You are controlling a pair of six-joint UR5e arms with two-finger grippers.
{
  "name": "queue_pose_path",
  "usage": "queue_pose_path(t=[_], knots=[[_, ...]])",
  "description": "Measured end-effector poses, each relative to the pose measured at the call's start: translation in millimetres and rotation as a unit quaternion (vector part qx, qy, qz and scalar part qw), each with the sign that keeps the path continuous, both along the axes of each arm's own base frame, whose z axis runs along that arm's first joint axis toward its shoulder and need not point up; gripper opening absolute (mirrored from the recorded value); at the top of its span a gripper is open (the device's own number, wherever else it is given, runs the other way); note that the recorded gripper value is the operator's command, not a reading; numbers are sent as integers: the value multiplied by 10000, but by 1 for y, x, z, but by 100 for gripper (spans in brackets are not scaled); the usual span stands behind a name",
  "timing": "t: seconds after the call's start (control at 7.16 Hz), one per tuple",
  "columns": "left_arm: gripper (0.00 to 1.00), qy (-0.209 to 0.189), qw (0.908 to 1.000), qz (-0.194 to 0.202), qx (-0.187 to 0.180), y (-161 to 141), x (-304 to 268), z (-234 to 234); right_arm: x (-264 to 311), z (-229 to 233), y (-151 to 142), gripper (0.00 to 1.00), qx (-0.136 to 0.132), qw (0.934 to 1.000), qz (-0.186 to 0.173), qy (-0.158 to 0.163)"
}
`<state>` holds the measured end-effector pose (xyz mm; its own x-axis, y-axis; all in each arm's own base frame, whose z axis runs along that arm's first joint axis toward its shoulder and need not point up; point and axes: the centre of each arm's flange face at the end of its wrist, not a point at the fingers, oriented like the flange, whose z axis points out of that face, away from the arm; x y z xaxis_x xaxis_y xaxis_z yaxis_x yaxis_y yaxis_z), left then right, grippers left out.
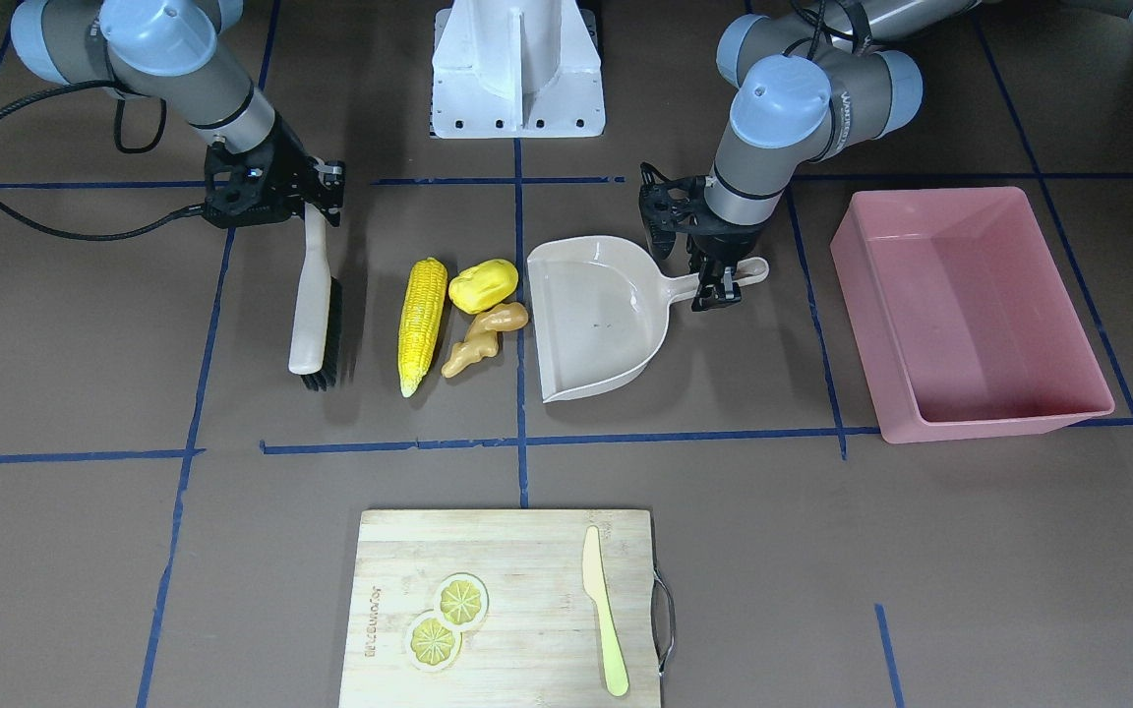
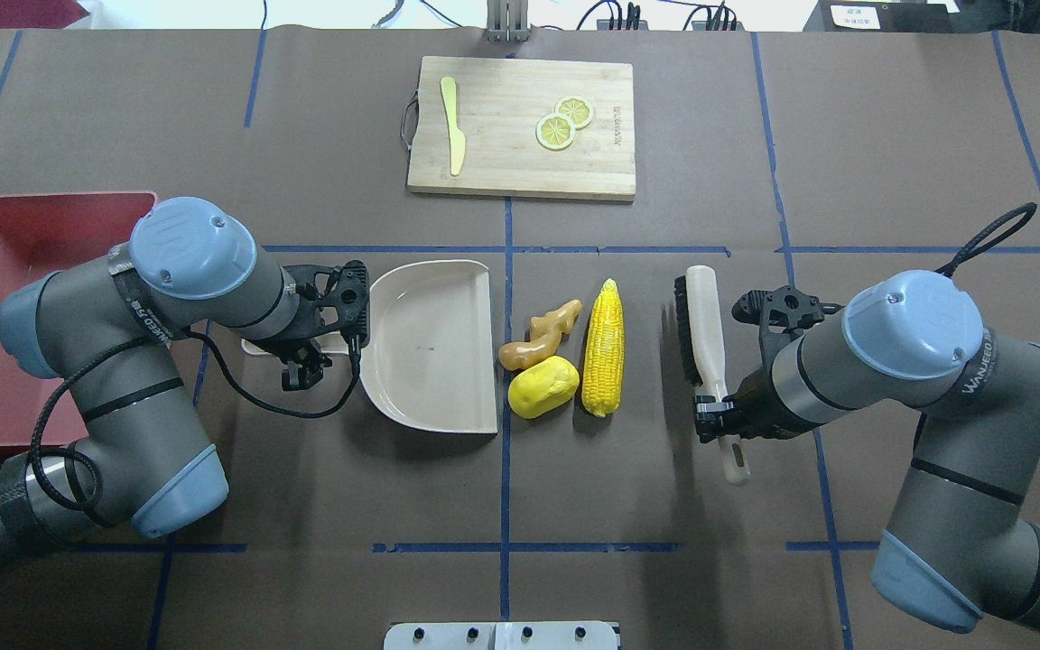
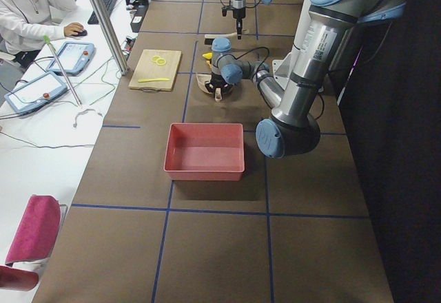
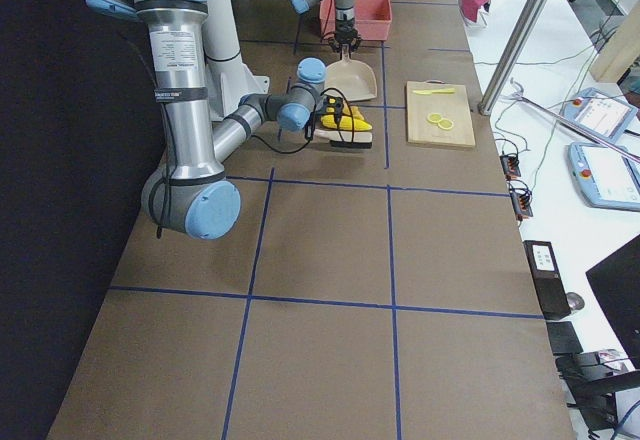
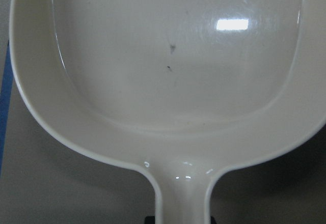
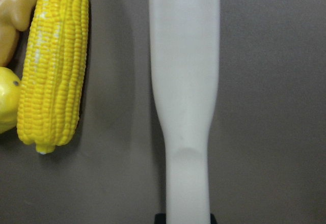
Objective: Sweep and dump trash into bin
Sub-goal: 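Tilt the dustpan up with the left gripper while the right brings the brush over, then sweep the corn, potato and ginger into the dustpan with the right gripper's brush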
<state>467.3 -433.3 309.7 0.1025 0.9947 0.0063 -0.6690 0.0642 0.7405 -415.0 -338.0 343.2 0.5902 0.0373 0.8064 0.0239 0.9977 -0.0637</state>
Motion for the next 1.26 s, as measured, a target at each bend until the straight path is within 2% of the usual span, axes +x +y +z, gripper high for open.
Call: queue_pose_path(t=[0.56,1.26], knots=[[4,-246,9988,336,252,-5,4,-17,-14,-4,9,0,-72,9999,-103,86],[4,-341,9984,290,331,-14,16,-30,-44,-17,11,0,-94,9996,-216,164]])
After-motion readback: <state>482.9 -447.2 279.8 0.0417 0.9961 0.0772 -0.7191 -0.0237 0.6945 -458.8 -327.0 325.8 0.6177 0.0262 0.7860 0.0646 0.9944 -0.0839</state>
